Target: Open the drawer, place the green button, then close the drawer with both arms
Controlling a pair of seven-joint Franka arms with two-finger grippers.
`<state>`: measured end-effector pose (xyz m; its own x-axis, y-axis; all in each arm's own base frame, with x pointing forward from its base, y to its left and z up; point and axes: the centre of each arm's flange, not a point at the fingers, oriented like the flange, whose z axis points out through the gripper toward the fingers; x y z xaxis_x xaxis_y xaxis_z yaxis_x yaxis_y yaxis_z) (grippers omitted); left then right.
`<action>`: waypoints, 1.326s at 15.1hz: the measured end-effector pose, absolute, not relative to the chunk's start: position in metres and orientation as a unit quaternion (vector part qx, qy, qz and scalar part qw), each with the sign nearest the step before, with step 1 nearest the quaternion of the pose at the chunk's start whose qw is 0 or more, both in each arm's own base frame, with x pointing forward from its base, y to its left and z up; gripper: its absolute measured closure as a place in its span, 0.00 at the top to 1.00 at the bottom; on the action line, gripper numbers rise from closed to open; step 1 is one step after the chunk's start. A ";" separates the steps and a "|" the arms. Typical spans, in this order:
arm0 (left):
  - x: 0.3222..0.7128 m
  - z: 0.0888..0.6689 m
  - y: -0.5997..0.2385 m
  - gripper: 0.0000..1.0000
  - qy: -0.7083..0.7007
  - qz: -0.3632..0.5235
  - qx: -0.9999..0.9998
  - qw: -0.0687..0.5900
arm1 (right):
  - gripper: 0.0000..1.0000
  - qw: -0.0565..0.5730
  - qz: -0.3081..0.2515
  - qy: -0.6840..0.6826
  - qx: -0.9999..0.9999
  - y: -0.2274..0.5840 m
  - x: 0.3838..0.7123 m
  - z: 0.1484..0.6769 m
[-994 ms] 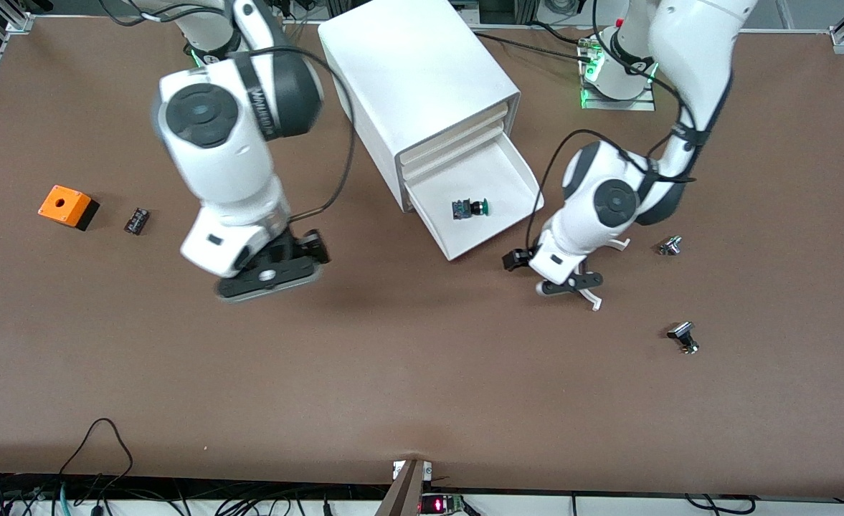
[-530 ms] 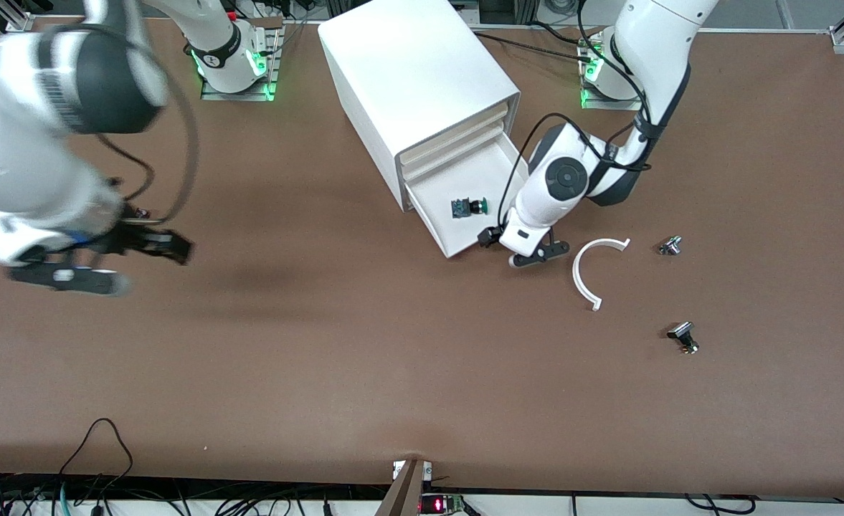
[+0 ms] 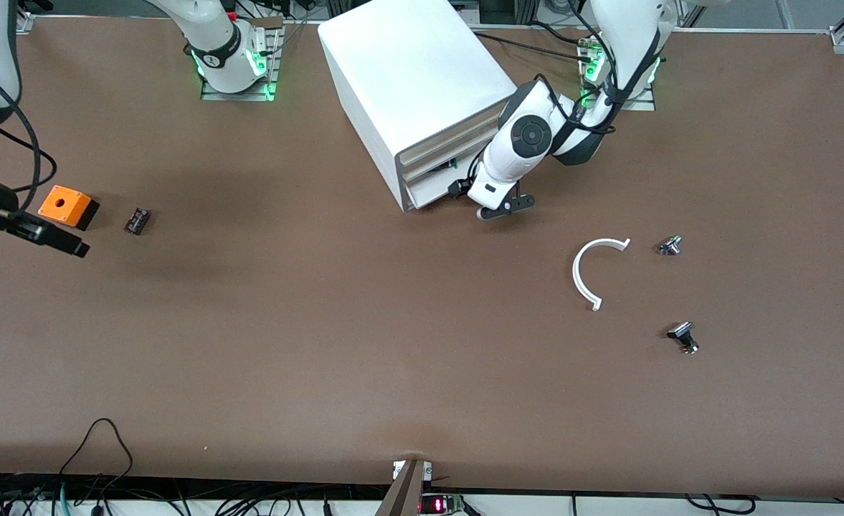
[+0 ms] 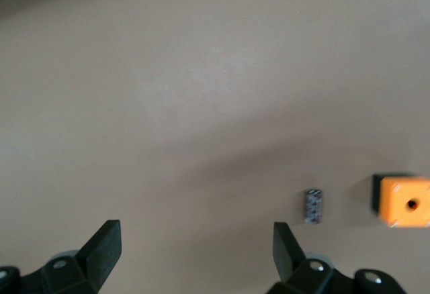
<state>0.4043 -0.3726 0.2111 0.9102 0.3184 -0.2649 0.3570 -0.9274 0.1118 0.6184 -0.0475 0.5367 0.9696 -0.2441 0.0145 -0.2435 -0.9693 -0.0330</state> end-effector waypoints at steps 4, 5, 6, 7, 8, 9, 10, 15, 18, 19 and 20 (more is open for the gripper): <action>0.380 0.224 -0.397 1.00 0.144 -0.133 0.977 0.080 | 1.00 0.015 -0.017 0.023 -0.999 -0.061 0.606 0.544; 0.381 0.227 -0.397 1.00 0.143 -0.132 0.978 0.081 | 1.00 0.012 -0.017 0.017 -1.000 -0.057 0.605 0.544; 0.382 0.227 -0.395 1.00 0.144 -0.131 0.977 0.081 | 1.00 0.012 -0.016 0.016 -1.000 -0.055 0.604 0.543; 0.382 0.227 -0.395 1.00 0.145 -0.132 0.977 0.081 | 1.00 0.011 -0.015 0.017 -1.000 -0.054 0.603 0.542; 0.386 0.229 -0.392 1.00 0.149 -0.128 0.977 0.085 | 1.00 0.012 -0.014 0.023 -1.000 -0.054 0.602 0.542; 0.398 0.235 -0.386 1.00 0.161 -0.116 0.975 0.095 | 1.00 0.012 -0.012 0.032 -0.999 -0.054 0.601 0.541; 0.420 0.244 -0.372 1.00 0.183 -0.095 0.972 0.111 | 1.00 0.013 -0.011 0.042 -0.999 -0.054 0.600 0.541; 0.555 0.327 -0.229 1.00 0.217 0.032 0.962 0.164 | 1.00 0.013 -0.017 0.066 -0.998 -0.054 0.592 0.560; 0.582 0.374 -0.147 1.00 0.153 0.059 0.975 0.153 | 1.00 0.010 -0.006 0.045 -0.999 -0.054 0.585 0.559; 0.584 0.393 -0.123 1.00 0.137 0.050 0.978 0.147 | 1.00 0.010 -0.001 0.042 -0.999 -0.054 0.584 0.553; 0.585 0.417 -0.099 1.00 0.122 0.035 0.982 0.140 | 1.00 0.010 0.006 0.040 -0.999 -0.054 0.583 0.547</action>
